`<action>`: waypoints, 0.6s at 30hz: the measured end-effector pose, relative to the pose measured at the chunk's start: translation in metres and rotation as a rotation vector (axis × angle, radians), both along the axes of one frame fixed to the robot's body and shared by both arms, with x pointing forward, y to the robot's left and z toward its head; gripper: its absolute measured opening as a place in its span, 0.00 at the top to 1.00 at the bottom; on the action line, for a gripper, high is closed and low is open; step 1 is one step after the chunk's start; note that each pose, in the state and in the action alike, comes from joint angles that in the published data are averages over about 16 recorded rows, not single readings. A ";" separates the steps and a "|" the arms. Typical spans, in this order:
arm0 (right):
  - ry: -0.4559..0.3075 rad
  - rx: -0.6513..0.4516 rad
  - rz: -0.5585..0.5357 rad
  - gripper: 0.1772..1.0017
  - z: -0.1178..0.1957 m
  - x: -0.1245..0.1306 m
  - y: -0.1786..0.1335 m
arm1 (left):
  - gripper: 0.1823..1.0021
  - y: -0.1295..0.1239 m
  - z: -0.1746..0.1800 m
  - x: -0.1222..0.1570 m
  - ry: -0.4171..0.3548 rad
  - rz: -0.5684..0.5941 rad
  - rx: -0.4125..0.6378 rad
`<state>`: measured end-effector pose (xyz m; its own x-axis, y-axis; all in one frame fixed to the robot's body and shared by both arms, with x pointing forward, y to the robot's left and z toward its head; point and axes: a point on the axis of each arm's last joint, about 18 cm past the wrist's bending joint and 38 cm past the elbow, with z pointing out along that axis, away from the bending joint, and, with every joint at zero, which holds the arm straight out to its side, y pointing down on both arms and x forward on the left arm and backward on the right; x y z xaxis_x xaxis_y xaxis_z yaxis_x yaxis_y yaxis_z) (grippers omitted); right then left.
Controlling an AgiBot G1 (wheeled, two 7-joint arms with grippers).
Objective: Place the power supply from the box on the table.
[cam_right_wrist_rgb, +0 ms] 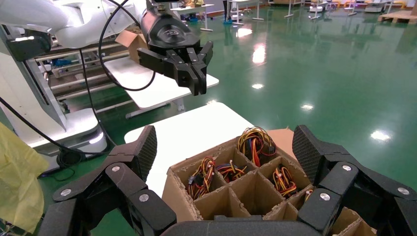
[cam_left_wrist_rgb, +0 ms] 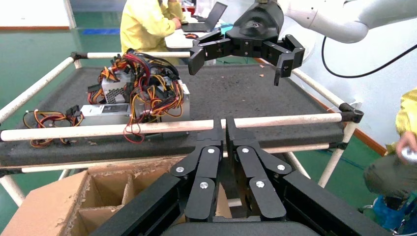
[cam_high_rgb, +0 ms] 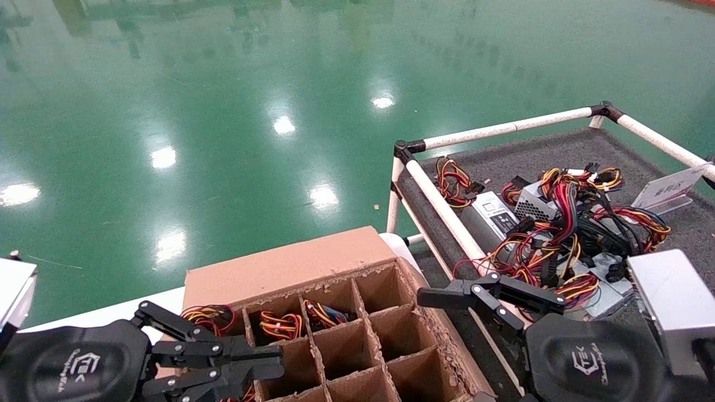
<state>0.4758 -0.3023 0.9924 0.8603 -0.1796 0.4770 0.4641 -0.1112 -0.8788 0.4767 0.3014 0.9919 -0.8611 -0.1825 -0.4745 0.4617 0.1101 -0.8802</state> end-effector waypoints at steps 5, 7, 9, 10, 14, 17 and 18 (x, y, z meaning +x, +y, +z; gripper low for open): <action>0.000 0.000 0.000 0.00 0.000 0.000 0.000 | 0.96 0.000 0.000 0.000 0.000 0.000 0.000; 0.000 0.000 0.000 0.00 0.000 0.000 0.000 | 0.97 0.000 0.000 0.000 0.000 0.000 0.000; 0.000 0.000 0.000 0.00 0.000 0.000 0.000 | 0.97 0.000 0.000 0.000 0.000 0.000 0.000; 0.000 -0.002 -0.001 0.00 0.000 0.000 0.000 | 0.97 0.000 0.000 0.000 0.000 0.000 0.000; 0.005 -0.014 -0.011 0.00 -0.004 0.003 0.000 | 0.97 0.000 0.000 0.000 0.000 0.000 0.000; 0.009 -0.030 -0.023 0.00 -0.008 0.009 0.000 | 0.95 0.000 0.000 0.000 0.000 0.000 0.000; 0.009 -0.038 -0.027 0.00 -0.010 0.011 0.001 | 0.94 0.000 0.000 0.000 0.000 0.000 0.000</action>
